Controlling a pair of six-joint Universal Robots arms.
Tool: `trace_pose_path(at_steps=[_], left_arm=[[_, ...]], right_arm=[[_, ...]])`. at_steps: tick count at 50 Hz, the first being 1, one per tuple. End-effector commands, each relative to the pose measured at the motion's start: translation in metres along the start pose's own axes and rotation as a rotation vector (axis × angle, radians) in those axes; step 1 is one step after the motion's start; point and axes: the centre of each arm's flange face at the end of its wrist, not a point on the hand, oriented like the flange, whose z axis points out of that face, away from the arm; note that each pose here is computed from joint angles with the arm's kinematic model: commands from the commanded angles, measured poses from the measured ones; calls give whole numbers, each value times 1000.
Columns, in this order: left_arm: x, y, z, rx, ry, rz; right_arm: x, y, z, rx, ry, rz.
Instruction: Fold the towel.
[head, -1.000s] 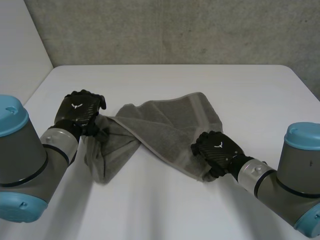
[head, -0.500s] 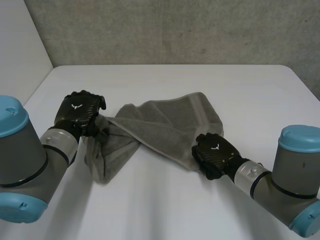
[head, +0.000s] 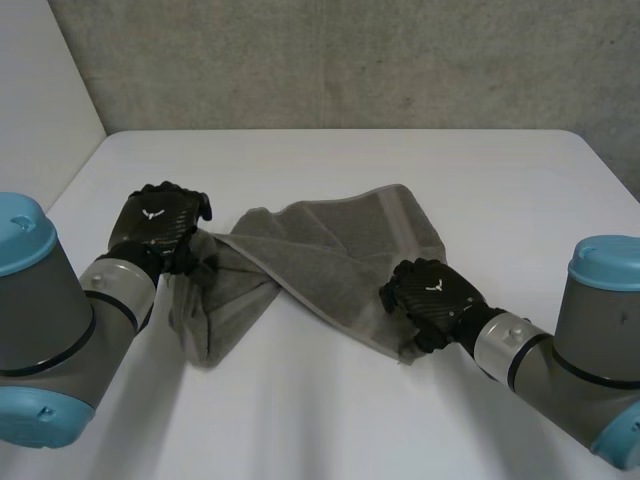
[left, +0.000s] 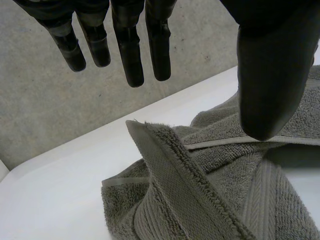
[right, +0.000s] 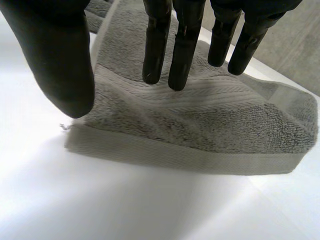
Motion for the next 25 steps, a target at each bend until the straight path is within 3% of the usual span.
trace_pose_path(at_steps=[1,25], left_arm=[[0,1,0,-3,1,0],[1,2,-1,-7,3,1]], right_arm=[[-8,2,-10,-18,-16,8],[-2,14,3,-10,-13,-1]])
